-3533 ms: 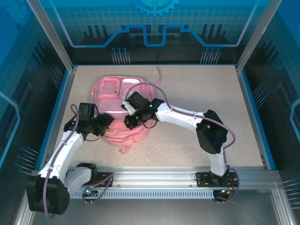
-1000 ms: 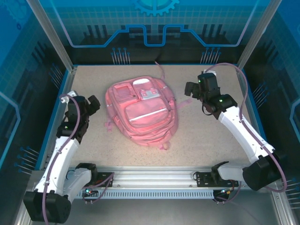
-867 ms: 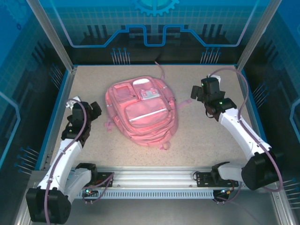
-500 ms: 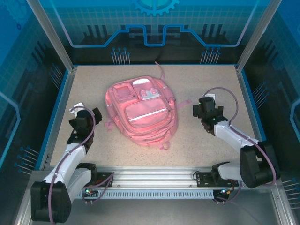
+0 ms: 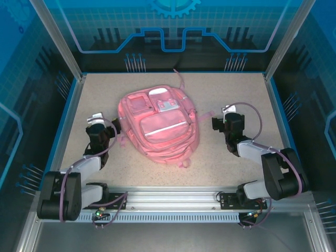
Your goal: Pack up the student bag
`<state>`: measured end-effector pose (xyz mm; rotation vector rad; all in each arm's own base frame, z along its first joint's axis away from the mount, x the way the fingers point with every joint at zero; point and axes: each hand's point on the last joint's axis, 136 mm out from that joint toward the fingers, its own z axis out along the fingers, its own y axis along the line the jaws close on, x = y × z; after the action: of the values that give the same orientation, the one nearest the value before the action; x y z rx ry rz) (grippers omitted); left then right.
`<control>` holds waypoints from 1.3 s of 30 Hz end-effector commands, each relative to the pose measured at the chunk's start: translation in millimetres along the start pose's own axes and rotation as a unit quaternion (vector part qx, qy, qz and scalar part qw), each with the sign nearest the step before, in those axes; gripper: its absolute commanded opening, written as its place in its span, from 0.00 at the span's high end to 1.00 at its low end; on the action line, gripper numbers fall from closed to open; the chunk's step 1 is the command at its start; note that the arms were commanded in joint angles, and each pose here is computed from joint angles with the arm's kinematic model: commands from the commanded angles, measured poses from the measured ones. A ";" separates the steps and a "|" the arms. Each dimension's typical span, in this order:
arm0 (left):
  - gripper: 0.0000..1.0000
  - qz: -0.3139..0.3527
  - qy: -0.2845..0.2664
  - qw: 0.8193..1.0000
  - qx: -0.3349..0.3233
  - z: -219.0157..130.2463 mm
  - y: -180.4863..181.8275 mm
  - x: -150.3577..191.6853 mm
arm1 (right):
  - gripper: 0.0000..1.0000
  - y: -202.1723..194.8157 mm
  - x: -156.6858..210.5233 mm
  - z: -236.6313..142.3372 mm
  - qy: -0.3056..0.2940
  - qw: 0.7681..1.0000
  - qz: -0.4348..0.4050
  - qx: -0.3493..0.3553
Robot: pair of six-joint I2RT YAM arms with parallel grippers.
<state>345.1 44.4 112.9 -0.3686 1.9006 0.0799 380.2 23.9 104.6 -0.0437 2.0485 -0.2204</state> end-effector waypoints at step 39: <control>0.01 0.067 -0.027 0.996 0.055 41.4 -44.4 6.8 | 0.00 -5.9 1.6 18.9 -0.052 0.996 0.031 -0.058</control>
<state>388.3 16.4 92.9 -0.1995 1.8685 0.0801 389.1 13.4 88.2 -0.0463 1.9769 -0.0485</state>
